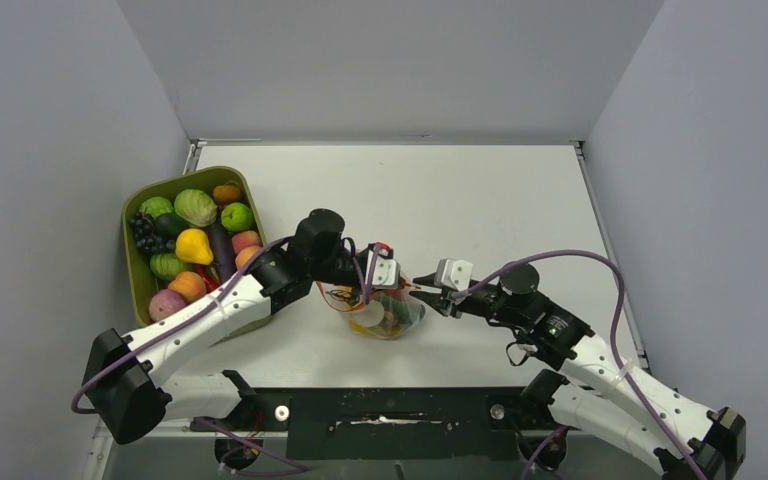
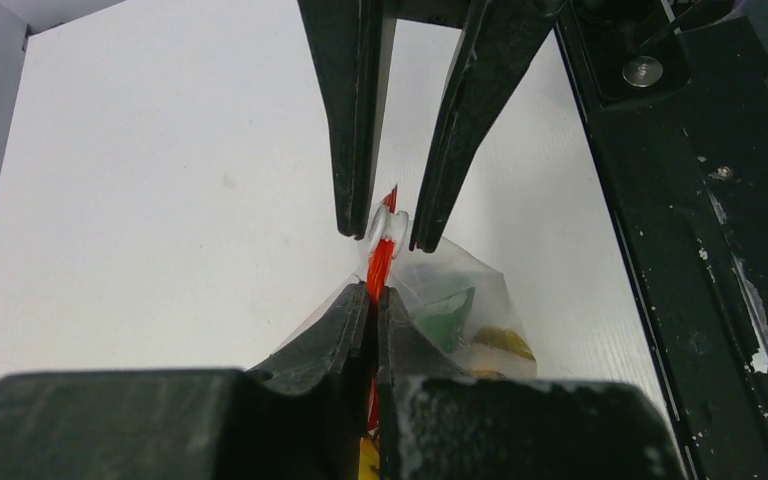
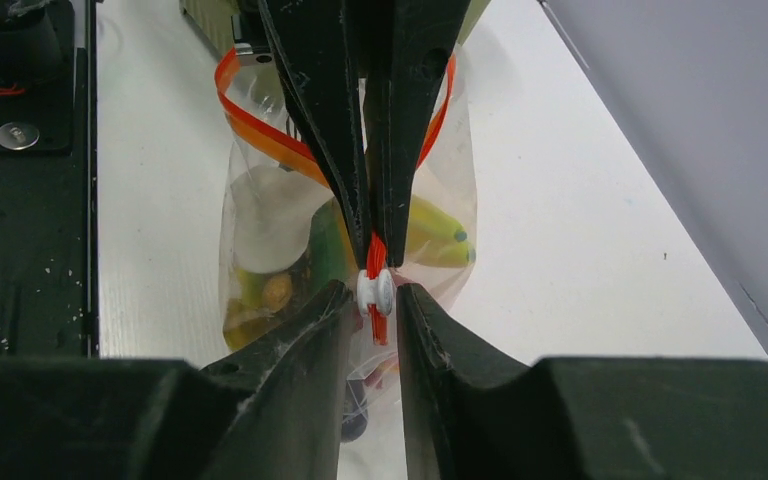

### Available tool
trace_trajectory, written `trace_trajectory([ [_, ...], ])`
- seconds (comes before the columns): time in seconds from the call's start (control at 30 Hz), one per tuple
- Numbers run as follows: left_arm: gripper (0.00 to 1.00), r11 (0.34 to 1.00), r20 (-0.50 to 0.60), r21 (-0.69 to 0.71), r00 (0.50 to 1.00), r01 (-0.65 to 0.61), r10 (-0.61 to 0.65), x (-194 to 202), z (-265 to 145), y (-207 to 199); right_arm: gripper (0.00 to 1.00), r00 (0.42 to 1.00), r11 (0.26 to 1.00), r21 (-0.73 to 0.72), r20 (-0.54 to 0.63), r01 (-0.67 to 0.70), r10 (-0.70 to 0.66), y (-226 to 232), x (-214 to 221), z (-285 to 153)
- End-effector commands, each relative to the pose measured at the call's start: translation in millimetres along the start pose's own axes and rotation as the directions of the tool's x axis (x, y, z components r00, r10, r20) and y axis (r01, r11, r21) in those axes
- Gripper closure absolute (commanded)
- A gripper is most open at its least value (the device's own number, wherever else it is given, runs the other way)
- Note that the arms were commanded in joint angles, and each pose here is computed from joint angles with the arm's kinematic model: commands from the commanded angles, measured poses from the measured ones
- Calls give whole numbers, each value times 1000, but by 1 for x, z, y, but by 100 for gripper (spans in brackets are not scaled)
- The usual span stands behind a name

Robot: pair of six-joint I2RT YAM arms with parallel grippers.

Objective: Place the food in the zip-top bag and seal the zipper
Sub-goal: Zip the zipper food storage bag at the center of the board.

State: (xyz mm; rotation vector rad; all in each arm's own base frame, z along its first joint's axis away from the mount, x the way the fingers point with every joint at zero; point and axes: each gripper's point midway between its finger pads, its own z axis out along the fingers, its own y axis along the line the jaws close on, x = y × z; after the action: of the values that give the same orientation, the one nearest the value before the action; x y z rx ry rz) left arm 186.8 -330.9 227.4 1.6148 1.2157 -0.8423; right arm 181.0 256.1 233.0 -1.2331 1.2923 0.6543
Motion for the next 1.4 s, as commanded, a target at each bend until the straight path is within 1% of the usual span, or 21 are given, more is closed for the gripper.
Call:
trace_trajectory([
  [0.0,100,1000,58,-6,998,-22,22,-29,-11,2,73,990,998,59,143,3,-12,-8,-29,-5],
  [0.33,100,1000,79,4,997,-21,21,-31,-15,-6,69,991,999,50,137,-4,-3,-3,-20,-4],
  [0.5,100,1000,84,24,996,-14,12,-30,-14,-9,73,991,999,46,136,4,-10,-3,-18,-2],
  [0.77,100,999,95,32,995,-20,17,-33,-16,-12,76,991,999,44,137,-13,7,-3,-14,2],
  [0.97,100,999,98,31,995,-23,20,-35,-17,-12,77,996,999,38,94,-7,4,-4,-7,4],
  [1.1,100,999,97,31,995,-14,11,-35,-17,-12,79,996,999,37,86,-5,2,-3,-4,4],
  [1.13,100,999,97,31,995,-13,10,-35,-17,-12,80,996,999,38,85,-5,2,-3,-3,3],
  [1.2,100,999,99,29,995,-16,13,-35,-18,-12,90,995,999,33,95,-1,-2,-1,-5,3],
  [1.23,100,1000,101,23,995,-12,10,-36,-18,-12,98,995,1000,31,101,2,-5,-1,-6,3],
  [1.27,100,1000,104,12,995,-5,4,-36,-18,-10,100,994,1000,31,107,5,-9,-1,-8,3],
  [1.3,98,1000,105,-8,994,7,-6,-36,-18,-8,100,993,1000,29,114,10,-14,-1,-11,2],
  [1.37,74,998,125,-57,992,19,-12,-40,-21,-1,100,992,999,30,125,17,-21,-2,-15,1],
])
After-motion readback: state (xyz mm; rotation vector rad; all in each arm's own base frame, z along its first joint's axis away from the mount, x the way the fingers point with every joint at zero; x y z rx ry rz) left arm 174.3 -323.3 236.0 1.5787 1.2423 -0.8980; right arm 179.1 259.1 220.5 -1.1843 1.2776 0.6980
